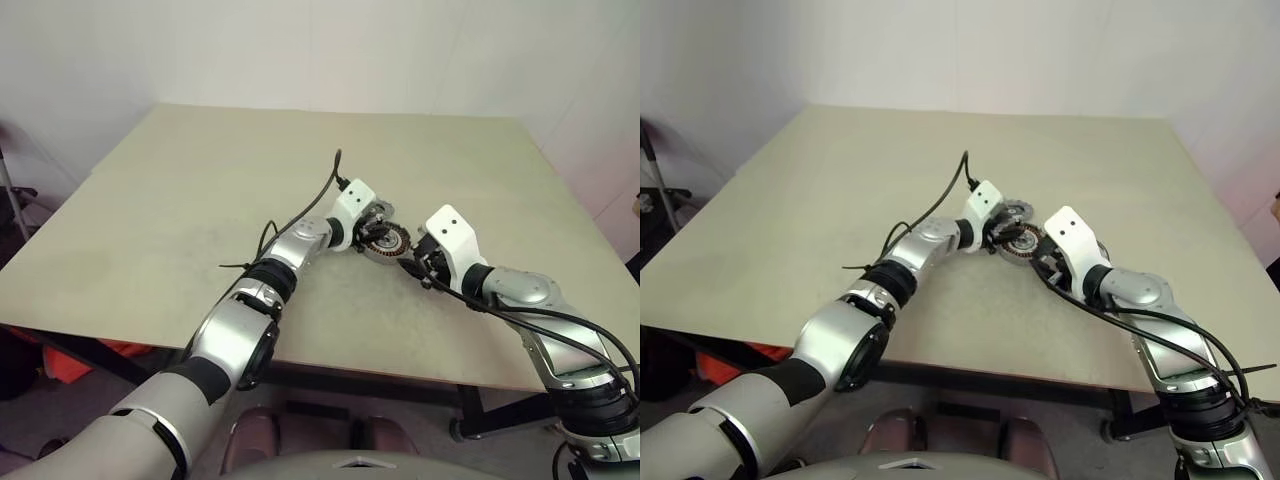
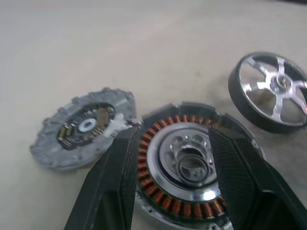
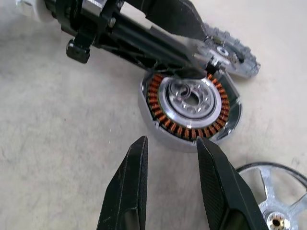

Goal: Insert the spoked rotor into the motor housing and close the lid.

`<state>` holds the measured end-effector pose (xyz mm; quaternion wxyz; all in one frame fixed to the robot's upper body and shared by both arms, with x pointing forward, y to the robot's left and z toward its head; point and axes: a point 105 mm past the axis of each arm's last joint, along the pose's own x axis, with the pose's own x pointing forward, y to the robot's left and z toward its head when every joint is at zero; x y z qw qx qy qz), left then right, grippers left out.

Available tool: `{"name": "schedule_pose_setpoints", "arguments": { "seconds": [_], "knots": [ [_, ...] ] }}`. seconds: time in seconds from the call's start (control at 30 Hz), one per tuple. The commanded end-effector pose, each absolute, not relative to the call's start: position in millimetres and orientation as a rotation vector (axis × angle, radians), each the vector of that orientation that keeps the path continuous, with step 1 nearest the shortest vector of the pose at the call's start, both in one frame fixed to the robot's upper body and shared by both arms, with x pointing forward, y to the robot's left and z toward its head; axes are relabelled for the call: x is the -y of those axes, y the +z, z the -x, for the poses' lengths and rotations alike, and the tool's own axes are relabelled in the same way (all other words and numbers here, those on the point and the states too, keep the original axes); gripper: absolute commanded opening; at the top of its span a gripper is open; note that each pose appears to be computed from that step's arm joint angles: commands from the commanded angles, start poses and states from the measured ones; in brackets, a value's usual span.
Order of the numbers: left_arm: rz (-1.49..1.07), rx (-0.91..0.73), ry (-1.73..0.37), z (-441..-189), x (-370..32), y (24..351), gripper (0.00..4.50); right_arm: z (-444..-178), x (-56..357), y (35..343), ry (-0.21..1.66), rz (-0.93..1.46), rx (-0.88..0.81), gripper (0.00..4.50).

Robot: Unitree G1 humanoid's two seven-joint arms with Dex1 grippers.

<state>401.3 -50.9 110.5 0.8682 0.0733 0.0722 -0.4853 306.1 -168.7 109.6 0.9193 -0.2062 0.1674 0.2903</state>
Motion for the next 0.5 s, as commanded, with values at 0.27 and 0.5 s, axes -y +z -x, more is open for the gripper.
{"name": "schedule_pose_setpoints", "arguments": {
  "seconds": [0.27, 0.5],
  "knots": [
    [-0.141, -0.067, -0.902, -410.4, -6.3, 128.0, 2.38, -335.7, 168.1, 125.9, 0.521, 0.416, -0.273, 1.68],
    [-0.132, -0.108, -0.825, -395.4, -43.9, 111.7, 2.38, -356.1, 163.2, 127.3, 0.496, 0.388, -0.263, 1.68]
  ]
}}
